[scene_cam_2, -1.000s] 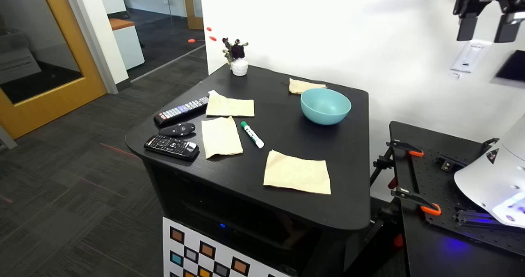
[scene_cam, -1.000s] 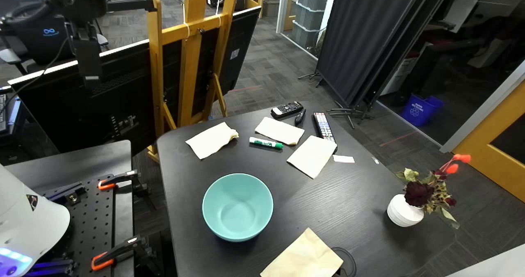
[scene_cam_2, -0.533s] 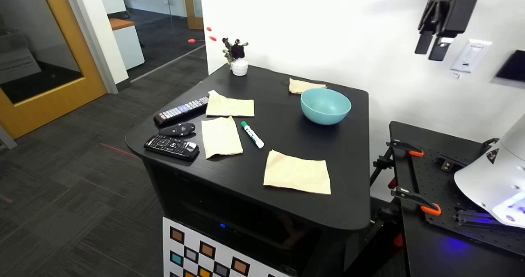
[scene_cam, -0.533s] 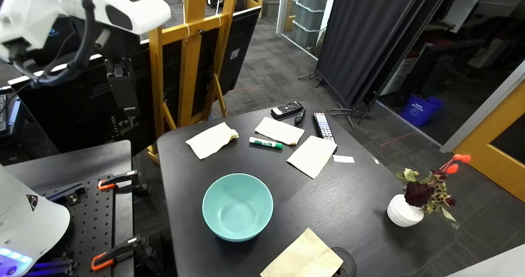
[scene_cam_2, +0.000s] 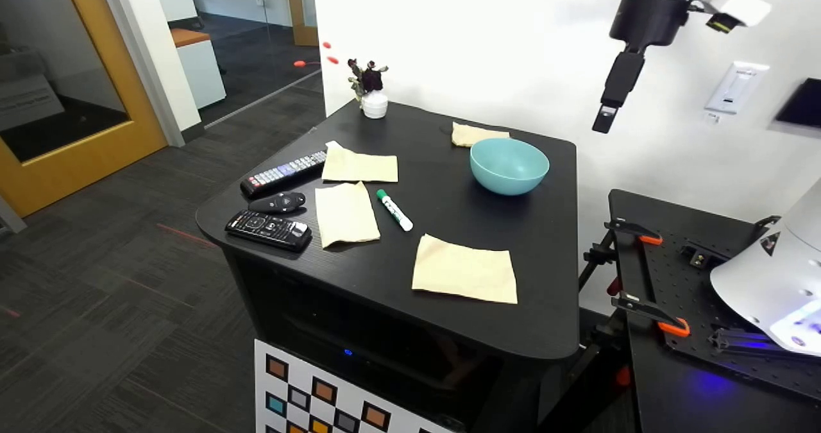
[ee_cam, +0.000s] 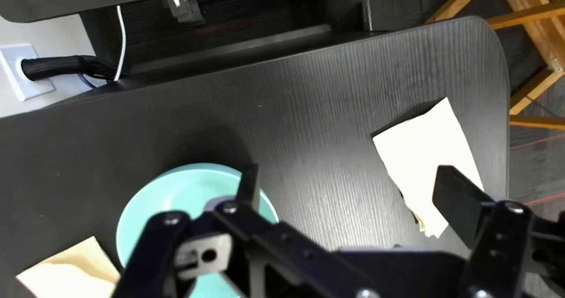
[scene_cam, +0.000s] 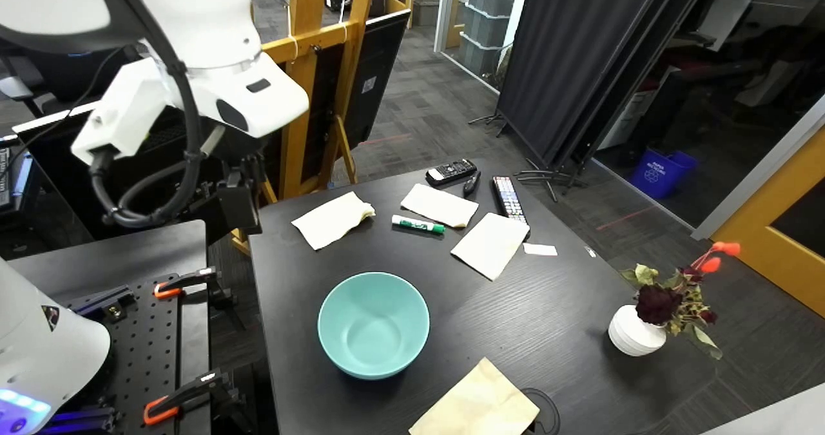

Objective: Place the blue bowl in the center of the table

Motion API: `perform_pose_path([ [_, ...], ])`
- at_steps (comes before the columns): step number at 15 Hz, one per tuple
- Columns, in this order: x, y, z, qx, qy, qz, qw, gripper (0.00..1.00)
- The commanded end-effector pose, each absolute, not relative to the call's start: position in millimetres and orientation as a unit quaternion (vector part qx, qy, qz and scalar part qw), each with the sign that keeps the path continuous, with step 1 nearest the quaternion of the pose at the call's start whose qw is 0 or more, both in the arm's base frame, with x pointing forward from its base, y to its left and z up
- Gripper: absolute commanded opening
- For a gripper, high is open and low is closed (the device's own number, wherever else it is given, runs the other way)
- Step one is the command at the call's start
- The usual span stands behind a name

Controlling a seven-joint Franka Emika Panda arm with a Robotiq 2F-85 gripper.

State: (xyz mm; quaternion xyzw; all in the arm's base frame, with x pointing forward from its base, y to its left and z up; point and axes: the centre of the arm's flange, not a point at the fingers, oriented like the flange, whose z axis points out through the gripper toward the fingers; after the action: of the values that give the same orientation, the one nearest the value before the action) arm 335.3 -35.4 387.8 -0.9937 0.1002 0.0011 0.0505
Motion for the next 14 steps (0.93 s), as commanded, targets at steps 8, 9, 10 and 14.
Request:
perform_pose_path([
  [8, 411, -52, 321, -0.977, 0.21, -0.02, 0.006, 1.0],
  [9, 416, -54, 317, -0.976, 0.214, -0.023, 0.001, 1.0],
  [10, 422, -55, 313, -0.976, 0.218, -0.024, -0.004, 1.0],
  [14, 447, -59, 298, -0.973, 0.226, -0.044, -0.035, 1.0],
])
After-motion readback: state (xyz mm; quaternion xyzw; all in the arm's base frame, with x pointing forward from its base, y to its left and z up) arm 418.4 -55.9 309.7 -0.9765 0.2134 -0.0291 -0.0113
